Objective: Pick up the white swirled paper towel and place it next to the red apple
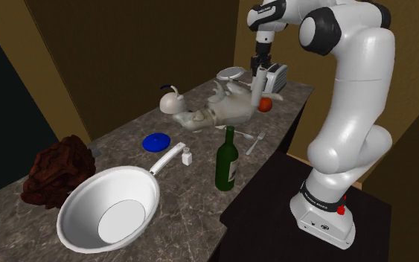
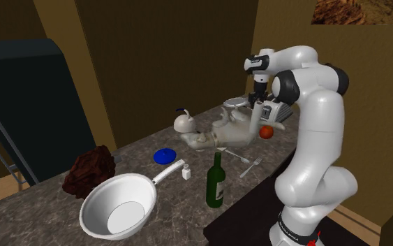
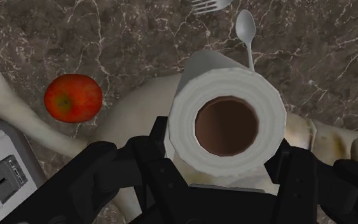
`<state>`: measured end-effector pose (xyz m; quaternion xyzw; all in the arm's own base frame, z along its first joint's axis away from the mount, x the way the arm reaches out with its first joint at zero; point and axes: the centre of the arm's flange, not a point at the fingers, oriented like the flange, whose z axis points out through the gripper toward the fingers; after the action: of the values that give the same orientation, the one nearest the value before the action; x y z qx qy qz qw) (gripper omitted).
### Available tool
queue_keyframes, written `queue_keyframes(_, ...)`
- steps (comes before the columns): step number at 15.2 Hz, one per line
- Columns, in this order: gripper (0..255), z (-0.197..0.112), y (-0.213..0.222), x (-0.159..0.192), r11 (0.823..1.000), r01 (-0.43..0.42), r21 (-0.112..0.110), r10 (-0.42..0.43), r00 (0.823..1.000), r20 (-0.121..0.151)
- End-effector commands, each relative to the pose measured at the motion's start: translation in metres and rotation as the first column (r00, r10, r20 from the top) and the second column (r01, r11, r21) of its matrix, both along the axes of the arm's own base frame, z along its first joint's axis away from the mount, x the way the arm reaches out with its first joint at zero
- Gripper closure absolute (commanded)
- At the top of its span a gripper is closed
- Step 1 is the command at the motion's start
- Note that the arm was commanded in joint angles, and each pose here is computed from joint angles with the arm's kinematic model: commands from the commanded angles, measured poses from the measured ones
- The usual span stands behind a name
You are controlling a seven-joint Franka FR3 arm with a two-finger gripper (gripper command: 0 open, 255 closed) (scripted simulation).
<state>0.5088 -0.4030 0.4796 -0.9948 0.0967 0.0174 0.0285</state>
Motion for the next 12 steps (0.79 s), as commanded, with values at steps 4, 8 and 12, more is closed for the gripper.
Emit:
queue_keyframes(4,255,0.0,-0.06,-0.024,1.0,-0.002,0.0,0.002,1.0,0.0)
queue_keyframes(8,255,0.0,-0.109,-0.043,1.0,-0.002,0.0,0.002,1.0,0.0)
queue_keyframes(12,255,0.0,-0.158,-0.062,1.0,-0.002,0.0,0.002,1.0,0.0)
